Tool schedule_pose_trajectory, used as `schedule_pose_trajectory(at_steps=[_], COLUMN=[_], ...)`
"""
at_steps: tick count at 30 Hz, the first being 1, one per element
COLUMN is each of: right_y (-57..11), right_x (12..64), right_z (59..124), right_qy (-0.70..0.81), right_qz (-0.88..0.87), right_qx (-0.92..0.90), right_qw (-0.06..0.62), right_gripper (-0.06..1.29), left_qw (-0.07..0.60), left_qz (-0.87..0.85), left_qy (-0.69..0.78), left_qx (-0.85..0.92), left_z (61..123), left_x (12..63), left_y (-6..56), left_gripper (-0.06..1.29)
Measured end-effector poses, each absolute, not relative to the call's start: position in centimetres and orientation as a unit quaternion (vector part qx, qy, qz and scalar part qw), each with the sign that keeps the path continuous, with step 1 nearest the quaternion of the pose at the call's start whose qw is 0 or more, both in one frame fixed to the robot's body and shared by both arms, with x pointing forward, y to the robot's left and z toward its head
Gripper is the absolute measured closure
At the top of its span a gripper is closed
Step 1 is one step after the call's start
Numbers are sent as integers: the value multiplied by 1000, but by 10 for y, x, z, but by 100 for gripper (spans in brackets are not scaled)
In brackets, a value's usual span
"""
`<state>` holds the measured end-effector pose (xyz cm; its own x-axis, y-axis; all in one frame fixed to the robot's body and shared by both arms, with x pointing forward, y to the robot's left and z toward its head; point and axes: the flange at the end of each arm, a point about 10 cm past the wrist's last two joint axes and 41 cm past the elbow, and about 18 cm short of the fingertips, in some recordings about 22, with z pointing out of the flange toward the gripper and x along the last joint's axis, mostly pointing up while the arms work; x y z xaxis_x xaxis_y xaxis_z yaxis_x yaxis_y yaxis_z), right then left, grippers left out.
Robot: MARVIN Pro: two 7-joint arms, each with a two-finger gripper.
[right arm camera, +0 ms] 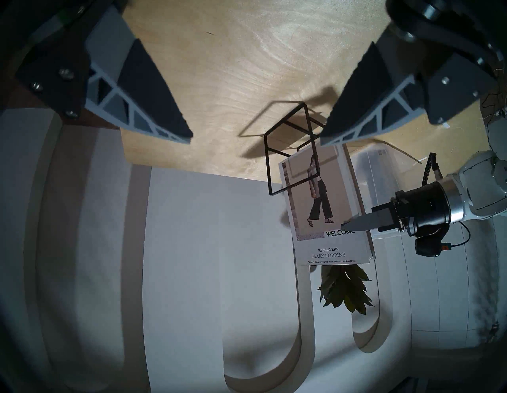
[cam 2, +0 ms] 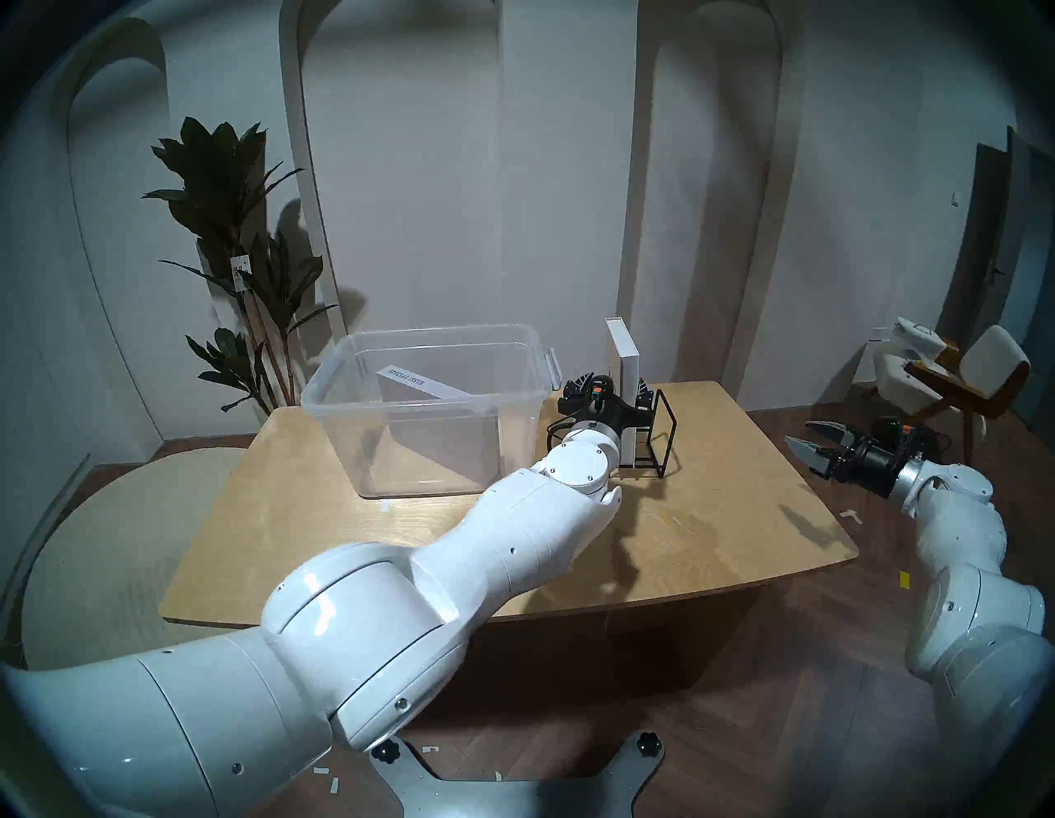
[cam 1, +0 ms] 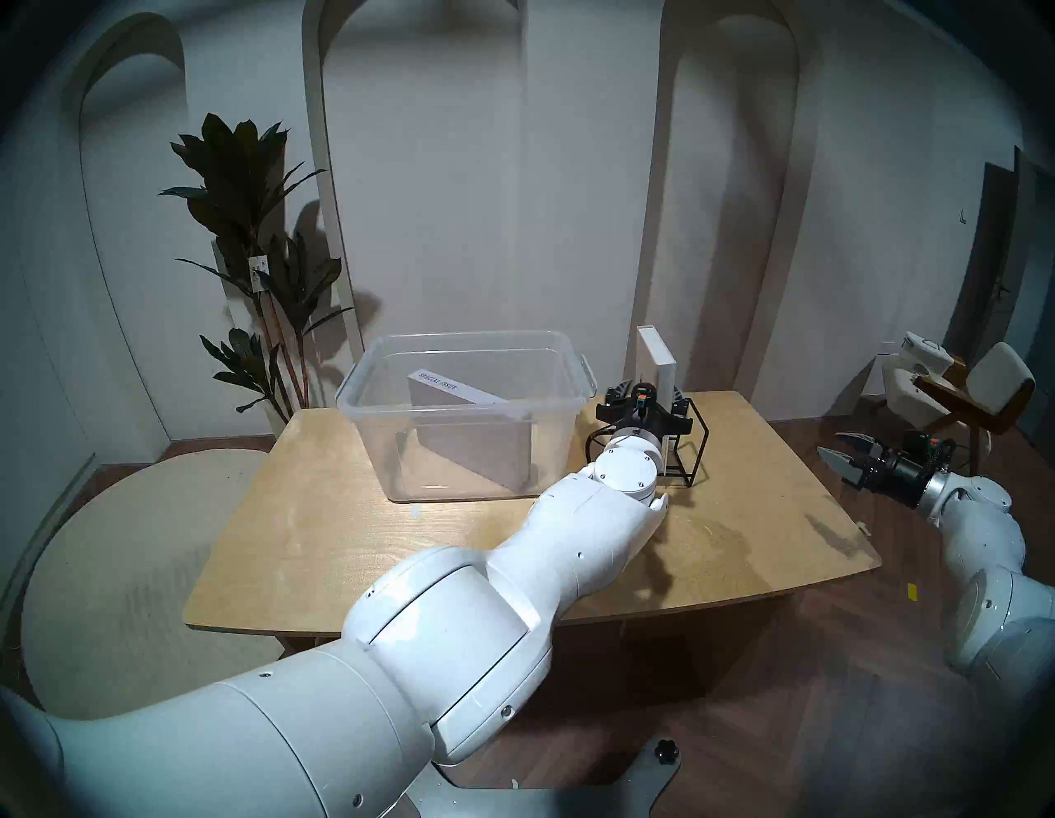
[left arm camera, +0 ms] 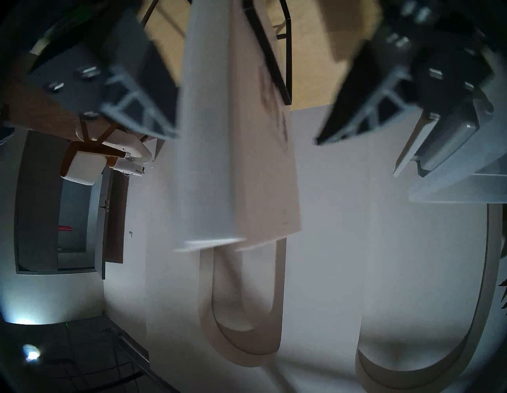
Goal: Pack the books into the storage box
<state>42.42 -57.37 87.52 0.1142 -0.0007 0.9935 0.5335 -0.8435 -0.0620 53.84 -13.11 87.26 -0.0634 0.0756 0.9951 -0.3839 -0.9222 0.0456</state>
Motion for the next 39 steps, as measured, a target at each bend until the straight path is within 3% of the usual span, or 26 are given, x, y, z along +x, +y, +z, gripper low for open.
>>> schedule_pose_trajectory(at_steps=[2,3,4,5,6,16,27,39], right_y=[-574,-574,-574,-574,-574,-574,-575,-575], right_x=[424,424,424,424,424,425,425,424], right_z=[875,875,875,875,875,876,876,875], right_qy=[-186,-186,-186,-186,-187,-188,-190,-190], right_qz=[-639,-639,-639,-639,-640,-640,-640,-641], right_qx=[-716,-716,-716,-716,-716,-715,-714,-714], right_qw=[209,209,209,209,209,209,209,208], right_gripper=[-2,-2,-2,-2,-2,-2,-2,-2], left_qw=[160,159,159,160,160,151,140,79], left_qz=[720,721,723,724,728,772,857,915], left_qy=[-121,-125,-130,-133,-138,-179,-192,-190], left_qx=[664,662,660,657,653,591,456,346], left_z=[873,873,874,875,877,907,985,1036], left_x=[538,538,538,537,537,532,523,518], left_y=[-133,-134,-135,-136,-138,-156,-177,-166], left_gripper=[-2,13,59,92,101,101,101,101])
